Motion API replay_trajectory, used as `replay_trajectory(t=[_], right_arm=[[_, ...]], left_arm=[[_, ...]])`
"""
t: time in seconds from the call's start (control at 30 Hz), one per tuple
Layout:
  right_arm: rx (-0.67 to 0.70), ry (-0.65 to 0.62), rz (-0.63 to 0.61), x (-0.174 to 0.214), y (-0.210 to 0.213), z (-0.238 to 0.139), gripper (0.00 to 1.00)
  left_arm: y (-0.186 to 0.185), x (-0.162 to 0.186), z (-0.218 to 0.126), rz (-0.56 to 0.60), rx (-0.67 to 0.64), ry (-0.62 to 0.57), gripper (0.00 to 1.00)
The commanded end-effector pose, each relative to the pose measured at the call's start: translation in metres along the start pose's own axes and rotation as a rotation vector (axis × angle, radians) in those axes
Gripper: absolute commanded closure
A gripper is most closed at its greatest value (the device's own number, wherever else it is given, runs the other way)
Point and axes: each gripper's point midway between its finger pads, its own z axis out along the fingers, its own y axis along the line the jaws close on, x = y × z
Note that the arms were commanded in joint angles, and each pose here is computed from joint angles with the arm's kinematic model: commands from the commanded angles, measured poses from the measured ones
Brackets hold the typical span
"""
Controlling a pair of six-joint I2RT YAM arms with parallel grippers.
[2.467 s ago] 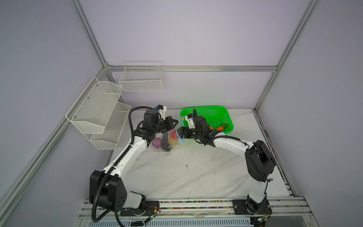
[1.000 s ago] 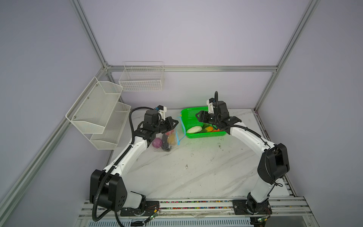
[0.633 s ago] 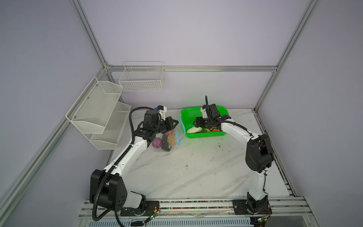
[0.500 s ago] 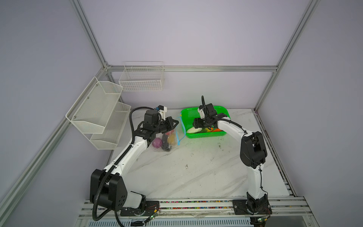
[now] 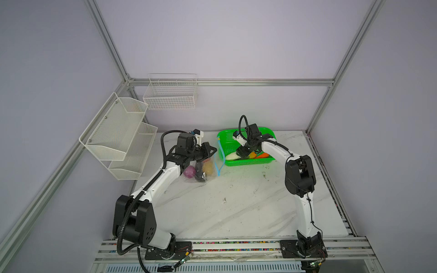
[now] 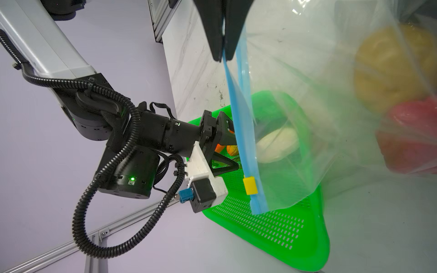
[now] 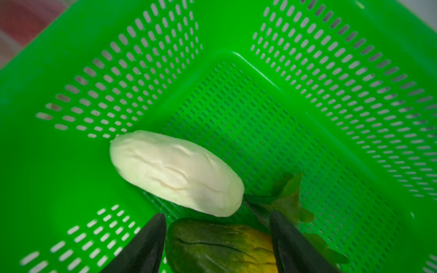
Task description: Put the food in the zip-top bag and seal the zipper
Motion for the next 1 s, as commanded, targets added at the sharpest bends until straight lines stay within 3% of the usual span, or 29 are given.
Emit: replay_trajectory(t=[0.0, 0.23, 0.37, 0.97], right_arm=[[-0.071, 0.028, -0.213, 0.008, 0.013, 0.004, 0.28], [-0.095, -0.012, -0.316, -0.002, 0.020, 0.012, 0.32], [-0.097, 0.025, -0.323, 0.003, 0.017, 0.025, 0.37], [-0.092, 0.026, -0.354, -0.004, 0.012, 0.066, 0.40]], left_arm=[[-0.009, -0.009, -0.003, 0.010, 0.030, -0.022, 1.00], [-0.008, -0.010, -0.002, 0.003, 0.025, -0.021, 1.00], [-0.009, -0.011, -0.002, 0.006, 0.023, -0.025, 1.00], [-0.007, -0.013, -0.001, 0.006, 0.004, -0.022, 1.00]])
